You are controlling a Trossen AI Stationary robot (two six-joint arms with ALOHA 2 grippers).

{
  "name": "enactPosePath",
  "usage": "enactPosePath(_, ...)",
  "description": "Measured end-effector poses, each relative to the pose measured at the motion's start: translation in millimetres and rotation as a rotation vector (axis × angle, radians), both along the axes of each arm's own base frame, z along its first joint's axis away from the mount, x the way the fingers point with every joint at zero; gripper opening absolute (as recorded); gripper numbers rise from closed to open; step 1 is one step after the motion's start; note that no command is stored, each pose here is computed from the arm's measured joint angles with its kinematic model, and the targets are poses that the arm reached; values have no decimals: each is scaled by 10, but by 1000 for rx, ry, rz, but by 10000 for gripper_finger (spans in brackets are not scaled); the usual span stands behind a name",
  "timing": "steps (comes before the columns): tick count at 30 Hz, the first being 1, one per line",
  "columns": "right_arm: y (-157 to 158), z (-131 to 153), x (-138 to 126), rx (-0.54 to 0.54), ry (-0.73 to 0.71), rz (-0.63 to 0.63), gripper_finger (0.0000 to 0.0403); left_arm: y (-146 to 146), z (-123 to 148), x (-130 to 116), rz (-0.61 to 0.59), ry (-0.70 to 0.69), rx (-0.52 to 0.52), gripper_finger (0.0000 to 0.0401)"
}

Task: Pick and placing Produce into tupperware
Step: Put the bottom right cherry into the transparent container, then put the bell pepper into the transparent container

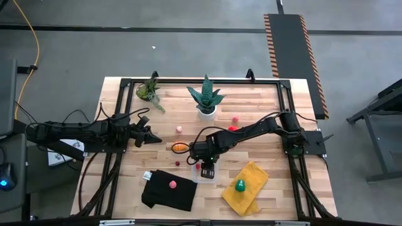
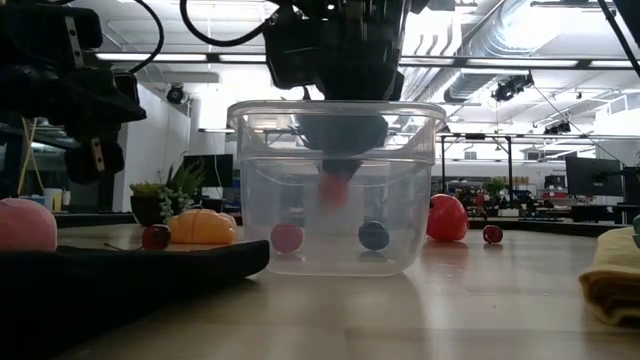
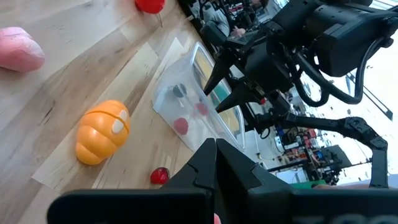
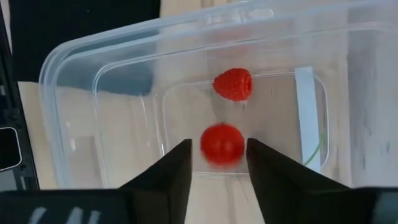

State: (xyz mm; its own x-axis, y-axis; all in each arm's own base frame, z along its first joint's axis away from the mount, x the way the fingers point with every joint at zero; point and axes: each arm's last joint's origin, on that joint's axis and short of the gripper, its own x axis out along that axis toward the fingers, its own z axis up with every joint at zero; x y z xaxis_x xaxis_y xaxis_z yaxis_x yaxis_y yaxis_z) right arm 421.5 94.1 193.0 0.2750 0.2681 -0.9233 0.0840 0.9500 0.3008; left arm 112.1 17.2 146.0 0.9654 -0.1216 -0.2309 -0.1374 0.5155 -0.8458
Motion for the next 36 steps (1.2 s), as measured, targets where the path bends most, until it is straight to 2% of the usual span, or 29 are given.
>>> enactPosePath(9,-2,0,0,0,5,-26,164,-4,2,0,-18,-5,12,1)
enactPosePath(15,-31,51,7,41,14,-94,164,-5,2,0,-21,-5,13,1)
enactPosePath(19,-107,317,41,47,-35,-126,165,-5,2,0,-21,-5,14,1)
enactPosePath(23,-179,688,17,-21,-152,-163,165,-7,2,0,-27,-6,13,1)
enactPosePath(29,-274,1158,-226,-165,-264,-248,165,-13,5,-1,-48,-9,9,1)
enactPosePath(36,-303,1459,-560,-283,-258,-358,165,-12,5,-1,-48,-10,14,1)
